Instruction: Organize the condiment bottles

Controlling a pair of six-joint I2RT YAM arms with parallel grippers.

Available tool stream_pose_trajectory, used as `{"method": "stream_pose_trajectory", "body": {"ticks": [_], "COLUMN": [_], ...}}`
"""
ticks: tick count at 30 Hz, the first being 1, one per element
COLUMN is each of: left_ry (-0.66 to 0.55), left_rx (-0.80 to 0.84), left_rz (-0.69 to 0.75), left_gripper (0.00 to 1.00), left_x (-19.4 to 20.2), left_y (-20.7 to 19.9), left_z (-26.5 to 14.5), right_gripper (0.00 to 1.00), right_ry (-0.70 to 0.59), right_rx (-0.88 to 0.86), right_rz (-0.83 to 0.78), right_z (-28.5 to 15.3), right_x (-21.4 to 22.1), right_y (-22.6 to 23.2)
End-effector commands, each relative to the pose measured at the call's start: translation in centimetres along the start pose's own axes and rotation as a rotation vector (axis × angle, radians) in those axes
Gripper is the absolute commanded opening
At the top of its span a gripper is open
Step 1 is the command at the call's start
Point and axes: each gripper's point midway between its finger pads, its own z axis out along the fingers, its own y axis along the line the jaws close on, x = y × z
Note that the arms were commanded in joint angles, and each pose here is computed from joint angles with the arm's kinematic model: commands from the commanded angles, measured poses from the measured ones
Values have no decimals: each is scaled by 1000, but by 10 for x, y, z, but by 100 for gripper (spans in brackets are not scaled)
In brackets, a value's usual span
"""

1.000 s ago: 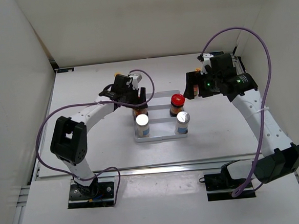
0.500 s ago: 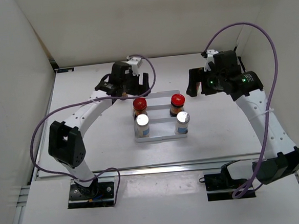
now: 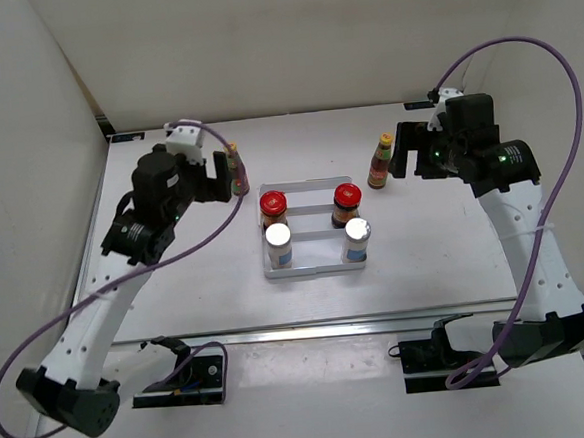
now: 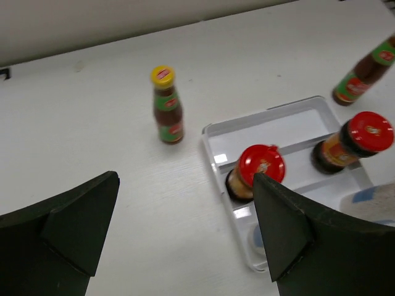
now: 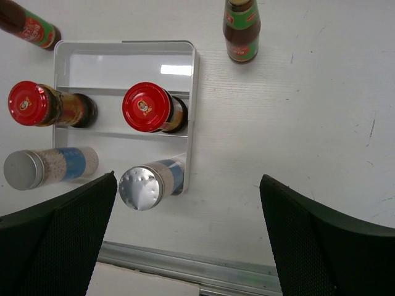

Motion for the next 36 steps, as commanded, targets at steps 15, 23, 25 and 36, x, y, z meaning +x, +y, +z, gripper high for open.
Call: {"method": "stream_pose_trajectory", "body": {"ticks": [15, 23, 25, 36], "left_ry": [-178, -234, -246, -256], "left_rx": [-256, -332, -333, -360], "left_rz": [-14, -15, 0, -7], "left_gripper": [100, 100, 100, 100], "left_x": [103, 106, 101, 101], "left_y": [47, 62, 62, 68], "left_z": [-59, -67, -62, -72], "right_gripper": [100, 100, 100, 100], "right_ry": [-66, -72, -80, -219], "right_rx": [32, 21, 49, 52], "right_rz": [54, 105, 106, 112], "right_z": [-38, -21, -14, 75], "right_x": [17, 53, 57, 20], "right_y": [-9, -13, -20, -30]}}
